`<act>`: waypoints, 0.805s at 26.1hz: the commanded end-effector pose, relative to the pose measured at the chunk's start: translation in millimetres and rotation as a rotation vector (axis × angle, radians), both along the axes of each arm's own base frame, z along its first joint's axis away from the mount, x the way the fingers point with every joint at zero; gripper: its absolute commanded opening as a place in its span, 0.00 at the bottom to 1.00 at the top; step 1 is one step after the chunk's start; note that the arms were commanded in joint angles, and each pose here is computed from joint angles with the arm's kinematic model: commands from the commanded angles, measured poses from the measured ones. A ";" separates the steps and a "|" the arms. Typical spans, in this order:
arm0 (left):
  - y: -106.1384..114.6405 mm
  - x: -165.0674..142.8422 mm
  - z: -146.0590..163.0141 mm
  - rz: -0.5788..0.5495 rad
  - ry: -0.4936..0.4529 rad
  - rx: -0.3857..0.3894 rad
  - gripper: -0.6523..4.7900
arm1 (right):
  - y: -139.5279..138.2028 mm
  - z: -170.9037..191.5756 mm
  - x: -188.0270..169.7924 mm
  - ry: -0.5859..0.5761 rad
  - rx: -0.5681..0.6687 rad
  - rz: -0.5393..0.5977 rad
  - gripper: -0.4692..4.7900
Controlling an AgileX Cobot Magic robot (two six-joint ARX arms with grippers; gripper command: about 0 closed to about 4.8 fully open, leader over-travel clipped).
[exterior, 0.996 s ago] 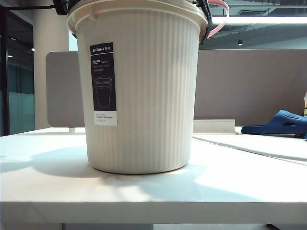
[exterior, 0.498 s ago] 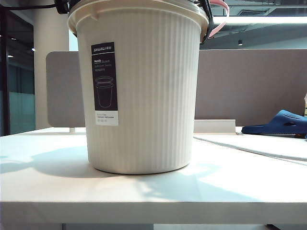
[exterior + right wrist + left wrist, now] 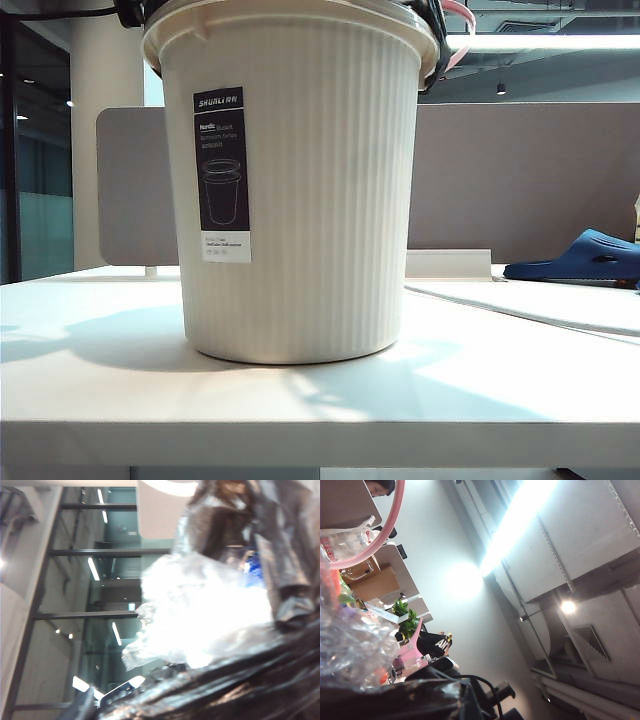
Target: Open the ring lid of the trash can, pull out the black garbage bag inside, and place it on the table.
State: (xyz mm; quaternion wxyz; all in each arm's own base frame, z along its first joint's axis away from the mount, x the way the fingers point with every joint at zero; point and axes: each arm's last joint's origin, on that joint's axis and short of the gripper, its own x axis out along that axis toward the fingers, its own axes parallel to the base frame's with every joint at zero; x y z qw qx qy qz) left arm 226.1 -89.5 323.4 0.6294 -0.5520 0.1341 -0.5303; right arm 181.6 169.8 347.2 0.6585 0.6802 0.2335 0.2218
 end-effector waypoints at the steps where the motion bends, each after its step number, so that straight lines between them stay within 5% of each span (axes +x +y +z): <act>1: 0.6 -2.9 6.9 -0.005 -0.056 -0.010 0.11 | 2.3 0.3 2.1 -0.009 0.008 0.014 0.47; 3: 0.6 -2.9 6.9 -0.005 -0.056 -0.010 0.11 | 2.5 0.0 2.4 -0.009 0.007 0.013 0.46; 13: 0.6 -2.9 6.9 -0.004 -0.056 -0.010 0.11 | 2.1 0.7 2.8 -0.055 -0.043 0.003 0.09; 21: 0.9 -3.6 8.0 -0.001 -0.070 -0.017 0.11 | -7.8 7.7 11.3 -0.171 -0.090 0.024 0.09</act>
